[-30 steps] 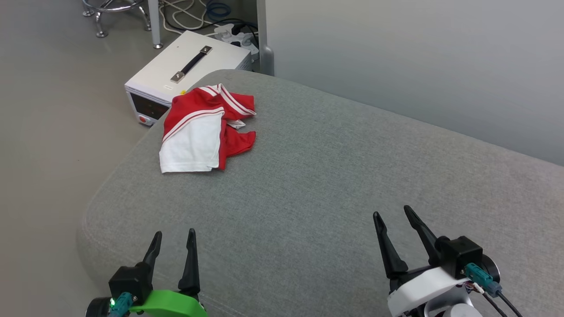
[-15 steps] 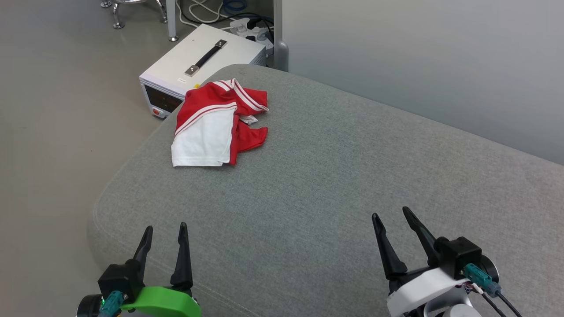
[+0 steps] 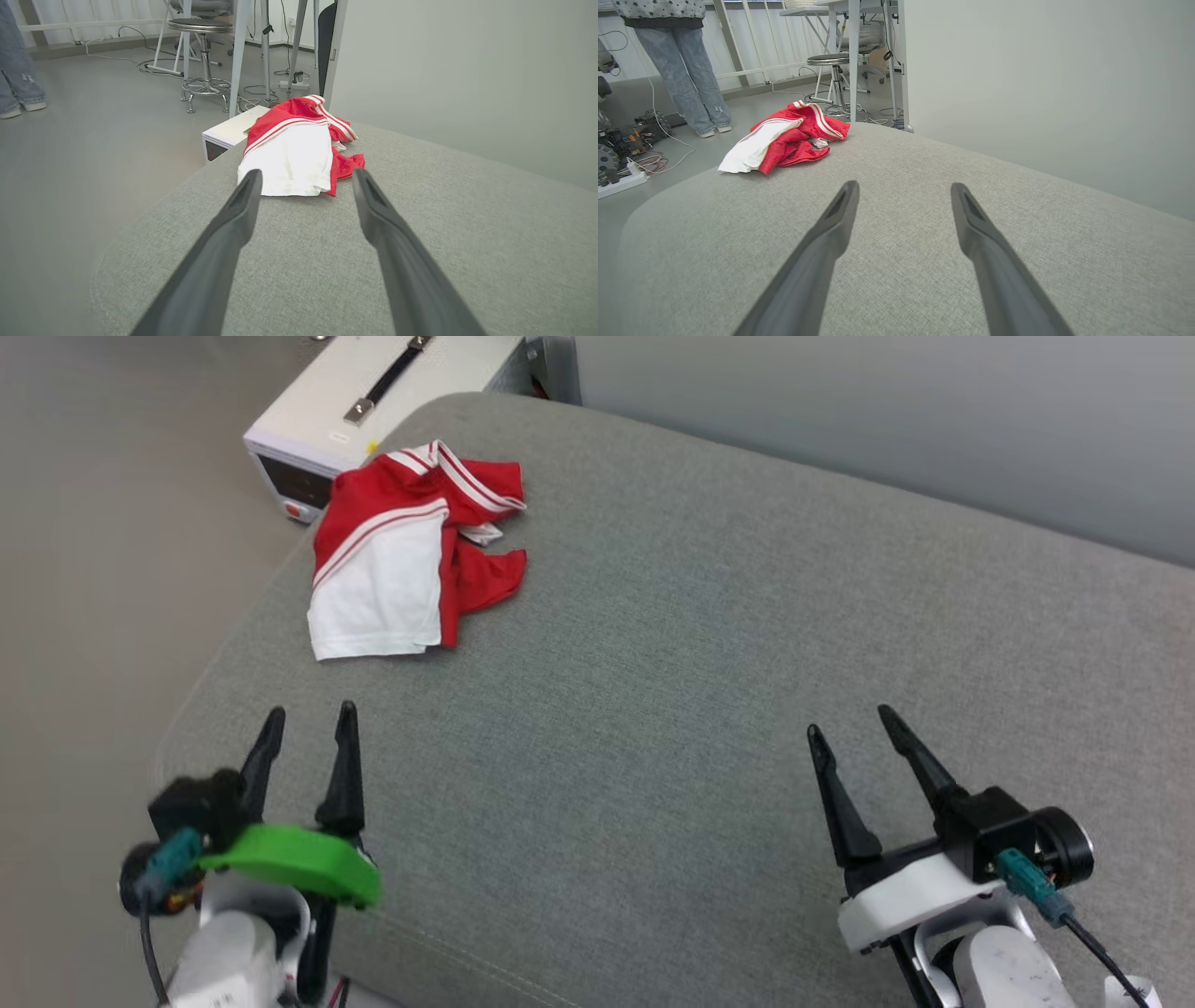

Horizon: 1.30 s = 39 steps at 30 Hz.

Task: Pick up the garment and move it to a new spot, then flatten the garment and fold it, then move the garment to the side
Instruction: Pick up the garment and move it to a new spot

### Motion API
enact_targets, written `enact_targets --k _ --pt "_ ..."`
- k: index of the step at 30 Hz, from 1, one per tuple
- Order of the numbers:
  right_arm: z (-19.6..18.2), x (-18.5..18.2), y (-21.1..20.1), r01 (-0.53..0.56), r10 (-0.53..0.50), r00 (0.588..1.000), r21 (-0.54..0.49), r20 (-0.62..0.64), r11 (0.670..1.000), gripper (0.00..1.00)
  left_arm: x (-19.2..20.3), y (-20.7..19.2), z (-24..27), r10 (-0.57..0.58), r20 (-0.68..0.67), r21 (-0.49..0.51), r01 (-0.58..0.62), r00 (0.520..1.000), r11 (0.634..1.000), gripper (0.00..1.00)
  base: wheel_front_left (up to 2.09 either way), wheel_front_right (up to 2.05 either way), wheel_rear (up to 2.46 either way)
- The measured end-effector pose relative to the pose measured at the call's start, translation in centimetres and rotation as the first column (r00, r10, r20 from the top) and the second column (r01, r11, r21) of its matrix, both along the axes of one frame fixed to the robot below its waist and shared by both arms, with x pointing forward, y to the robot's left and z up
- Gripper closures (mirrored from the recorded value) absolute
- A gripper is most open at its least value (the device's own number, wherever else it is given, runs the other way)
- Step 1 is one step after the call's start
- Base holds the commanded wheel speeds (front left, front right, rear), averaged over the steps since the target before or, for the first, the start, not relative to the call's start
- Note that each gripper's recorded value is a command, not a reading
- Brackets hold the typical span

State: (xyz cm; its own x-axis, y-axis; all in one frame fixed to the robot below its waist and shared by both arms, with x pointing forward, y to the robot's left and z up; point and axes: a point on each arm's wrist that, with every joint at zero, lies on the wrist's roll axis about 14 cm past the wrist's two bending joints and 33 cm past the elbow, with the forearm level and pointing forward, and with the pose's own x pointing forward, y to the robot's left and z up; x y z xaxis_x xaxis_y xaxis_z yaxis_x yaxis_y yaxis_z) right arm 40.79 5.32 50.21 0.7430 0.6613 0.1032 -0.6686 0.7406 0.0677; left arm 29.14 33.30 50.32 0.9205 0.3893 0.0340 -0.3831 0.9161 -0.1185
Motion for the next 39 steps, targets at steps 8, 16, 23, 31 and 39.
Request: enact_targets --k 8,16,23,31,39 --pt "-1.7 3.5 -2.8 0.068 -0.067 0.997 -0.052 0.024 0.996 0.0 9.0 2.8 0.8 -0.149 -0.223 -0.045 0.143 0.963 0.989 0.0 0.0 0.0 0.0" --pt "-2.9 6.5 -5.1 0.13 -0.129 0.992 -0.052 0.016 0.99 0.0 13.9 6.1 -2.2 -0.202 -0.517 -0.159 0.139 0.832 0.977 0.0 0.0 0.0 0.0" --pt "-5.7 7.6 -6.9 0.166 -0.169 0.985 -0.082 -0.031 0.983 0.0 16.9 5.9 -6.4 -0.258 -0.659 -0.253 0.114 0.707 0.961 0.0 0.0 0.0 0.0" --pt "-8.9 8.1 -8.8 0.203 -0.214 0.973 -0.121 -0.083 0.972 0.0 19.3 4.7 -11.1 -0.299 -0.712 -0.313 0.095 0.635 0.945 0.0 0.0 0.0 0.0" --pt "-9.7 8.3 -9.7 0.223 -0.237 0.967 -0.135 -0.093 0.965 0.0 18.7 4.8 -14.6 -0.297 -0.765 -0.335 0.041 0.572 0.941 1.0 0.0 0.0 0.0"
